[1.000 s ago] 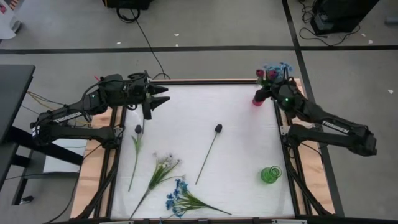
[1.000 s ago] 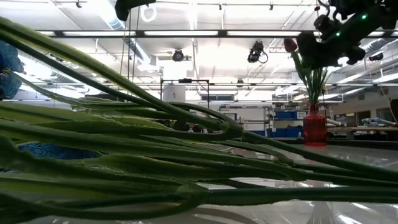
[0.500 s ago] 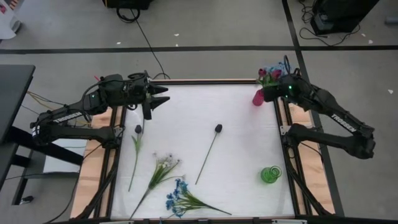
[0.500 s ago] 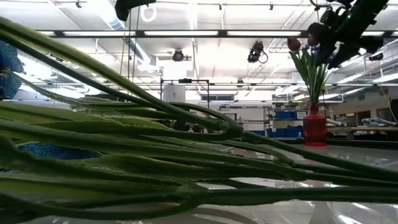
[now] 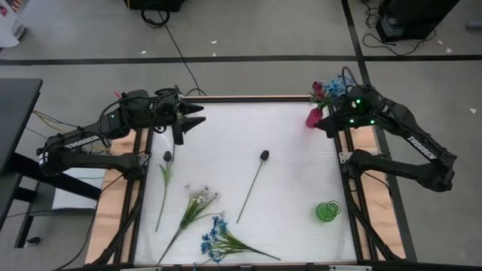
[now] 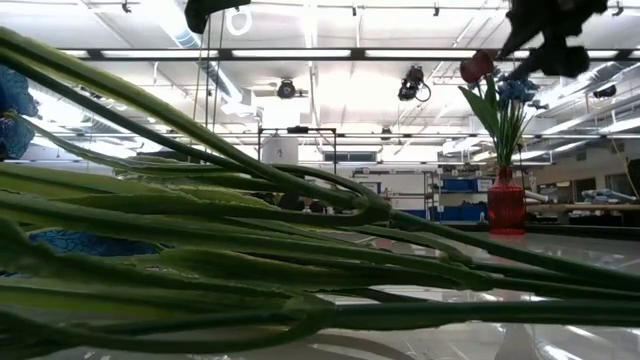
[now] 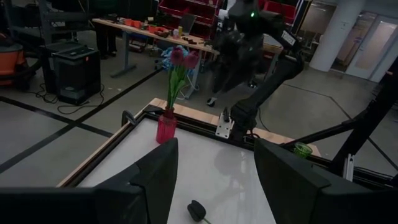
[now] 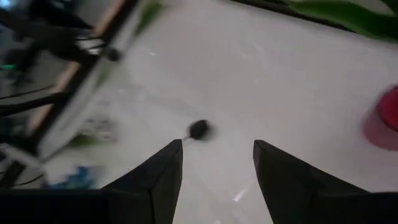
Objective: Sort flowers into vase by color
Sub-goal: Put the blue flowers into the red vase
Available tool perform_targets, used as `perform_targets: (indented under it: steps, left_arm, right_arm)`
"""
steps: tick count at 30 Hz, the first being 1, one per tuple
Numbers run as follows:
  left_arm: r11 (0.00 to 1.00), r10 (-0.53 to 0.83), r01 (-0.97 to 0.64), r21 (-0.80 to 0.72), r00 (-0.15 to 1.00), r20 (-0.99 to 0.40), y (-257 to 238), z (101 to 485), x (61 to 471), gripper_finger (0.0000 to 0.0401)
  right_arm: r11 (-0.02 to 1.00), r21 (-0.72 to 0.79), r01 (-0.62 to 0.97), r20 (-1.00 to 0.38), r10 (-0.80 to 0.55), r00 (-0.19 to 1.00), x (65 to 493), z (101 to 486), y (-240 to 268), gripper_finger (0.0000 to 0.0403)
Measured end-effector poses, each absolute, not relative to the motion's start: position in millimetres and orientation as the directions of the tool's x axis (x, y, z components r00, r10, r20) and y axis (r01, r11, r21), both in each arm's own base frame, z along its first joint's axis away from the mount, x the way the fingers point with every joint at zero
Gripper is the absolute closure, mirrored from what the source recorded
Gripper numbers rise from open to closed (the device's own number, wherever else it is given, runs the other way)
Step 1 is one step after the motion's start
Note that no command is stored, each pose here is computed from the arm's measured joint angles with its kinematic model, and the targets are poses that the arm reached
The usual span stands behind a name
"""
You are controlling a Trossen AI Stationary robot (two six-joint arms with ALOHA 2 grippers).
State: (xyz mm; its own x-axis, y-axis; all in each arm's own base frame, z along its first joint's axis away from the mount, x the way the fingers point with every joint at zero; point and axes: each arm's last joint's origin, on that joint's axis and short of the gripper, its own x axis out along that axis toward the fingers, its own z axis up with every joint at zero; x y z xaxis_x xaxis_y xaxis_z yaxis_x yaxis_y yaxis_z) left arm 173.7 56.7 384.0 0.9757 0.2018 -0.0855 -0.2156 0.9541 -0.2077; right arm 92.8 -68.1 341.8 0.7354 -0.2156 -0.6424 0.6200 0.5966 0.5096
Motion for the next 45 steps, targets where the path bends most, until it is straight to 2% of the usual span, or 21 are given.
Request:
perform_targets:
  steps: [4,9,13,19,23,32,40,45]
  left_arm:
    - [0.954,0.201,-0.215,-0.208,0.976,-0.085,56.6,384.0,173.6,0.0183]
    - [0.954,0.202,-0.215,-0.207,0.976,-0.085,56.7,384.0,173.6,0.0183]
    - [0.954,0.201,-0.215,-0.207,0.976,-0.085,56.7,384.0,173.6,0.0183]
    - [0.954,0.202,-0.215,-0.207,0.976,-0.085,56.7,384.0,173.7,0.0183]
    - [0.954,0.202,-0.216,-0.208,0.976,-0.085,56.7,384.0,173.6,0.0183]
    - [0.954,0.201,-0.215,-0.208,0.976,-0.085,56.7,384.0,173.6,0.0183]
    - [0.954,0.202,-0.216,-0.207,0.976,-0.086,56.7,384.0,173.7,0.0183]
    - [0.954,0.202,-0.215,-0.208,0.976,-0.085,56.7,384.0,173.7,0.0183]
  right_arm:
    - [0.633,0.549,0.546,-0.584,-0.176,0.792,91.4,362.6,-64.3,0.0199]
    - [0.691,0.594,0.411,-0.521,-0.060,0.852,95.4,380.9,-60.5,0.0199]
    - [0.688,0.592,0.420,-0.552,-0.034,0.833,105.6,379.0,-60.8,0.0199]
    - [0.615,0.543,0.572,-0.667,-0.098,0.739,130.1,362.7,-64.4,0.0212]
    - [0.597,0.527,0.605,-0.714,-0.076,0.696,154.9,348.5,-63.3,0.0226]
    - [0.566,0.623,0.540,-0.656,0.000,0.755,235.1,327.5,-49.9,0.0237]
    - [0.459,0.723,0.516,-0.605,0.062,0.794,303.5,292.5,-29.1,0.0237]
    - [0.413,0.732,0.542,-0.631,0.109,0.768,328.9,265.2,-12.8,0.0237]
